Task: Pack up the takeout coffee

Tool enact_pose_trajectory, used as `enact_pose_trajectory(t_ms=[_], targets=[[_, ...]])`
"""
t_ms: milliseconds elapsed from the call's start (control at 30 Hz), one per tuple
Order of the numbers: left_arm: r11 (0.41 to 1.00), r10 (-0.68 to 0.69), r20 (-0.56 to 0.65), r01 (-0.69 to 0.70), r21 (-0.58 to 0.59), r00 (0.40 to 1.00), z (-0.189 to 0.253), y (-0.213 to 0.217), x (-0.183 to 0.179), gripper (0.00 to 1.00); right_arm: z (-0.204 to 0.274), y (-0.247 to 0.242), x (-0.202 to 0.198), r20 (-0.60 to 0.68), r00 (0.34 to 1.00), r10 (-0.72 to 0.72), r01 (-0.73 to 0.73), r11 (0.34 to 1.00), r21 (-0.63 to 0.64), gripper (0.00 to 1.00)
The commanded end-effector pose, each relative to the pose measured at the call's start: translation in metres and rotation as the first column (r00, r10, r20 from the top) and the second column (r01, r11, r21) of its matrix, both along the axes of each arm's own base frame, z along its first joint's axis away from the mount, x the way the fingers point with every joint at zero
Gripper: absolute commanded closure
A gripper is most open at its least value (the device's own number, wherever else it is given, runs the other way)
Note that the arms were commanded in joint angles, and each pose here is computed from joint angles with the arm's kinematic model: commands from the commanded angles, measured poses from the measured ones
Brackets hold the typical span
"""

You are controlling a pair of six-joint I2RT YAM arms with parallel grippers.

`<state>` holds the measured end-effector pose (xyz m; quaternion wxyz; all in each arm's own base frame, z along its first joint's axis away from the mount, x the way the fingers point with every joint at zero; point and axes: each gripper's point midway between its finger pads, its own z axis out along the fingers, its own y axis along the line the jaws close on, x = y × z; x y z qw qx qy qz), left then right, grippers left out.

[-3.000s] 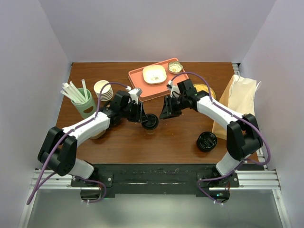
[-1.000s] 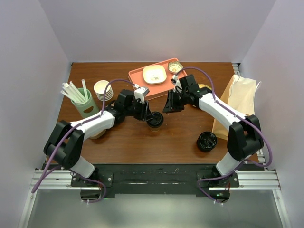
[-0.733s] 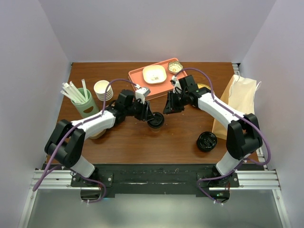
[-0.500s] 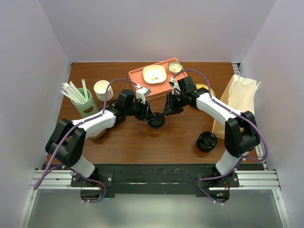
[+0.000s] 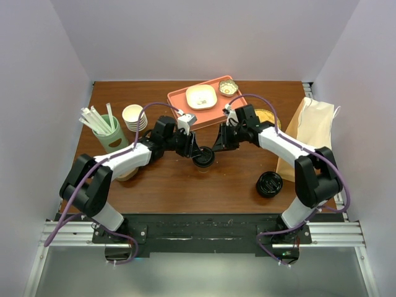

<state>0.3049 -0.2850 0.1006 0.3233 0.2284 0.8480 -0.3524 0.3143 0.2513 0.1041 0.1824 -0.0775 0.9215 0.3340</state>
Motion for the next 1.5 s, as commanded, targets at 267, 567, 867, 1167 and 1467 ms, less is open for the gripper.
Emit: enact_pose_trajectory(t_ms=[267, 567, 867, 1167, 1467], targets=[[0.943, 0.086, -0.267, 0.008, 0.332, 0.96, -0.103, 0.057, -0.066, 0.62, -0.095, -0.048, -0.035, -0.123, 0.989, -0.078, 0.044, 0.966, -0.255, 0.81], [0.918, 0.222, -0.349, -0.075, 0.389, 0.911, -0.114, 0.07, -0.083, 0.6, -0.073, -0.045, -0.021, -0.095, 0.992, -0.078, 0.054, 0.97, -0.238, 0.75], [0.911, 0.324, -0.419, -0.16, 0.38, 0.848, -0.094, 0.068, -0.091, 0.6, 0.035, -0.019, 0.018, 0.033, 0.998, -0.061, 0.063, 0.996, -0.068, 0.51], [0.926, 0.332, -0.444, -0.197, 0.323, 0.832, -0.076, 0.053, -0.083, 0.6, 0.038, 0.001, -0.011, -0.006, 1.0, -0.012, 0.013, 0.993, 0.113, 0.33], [0.936, 0.324, -0.467, -0.206, 0.287, 0.823, -0.072, 0.046, -0.083, 0.6, 0.014, 0.009, -0.023, -0.039, 0.998, 0.047, -0.042, 0.993, 0.112, 0.34]])
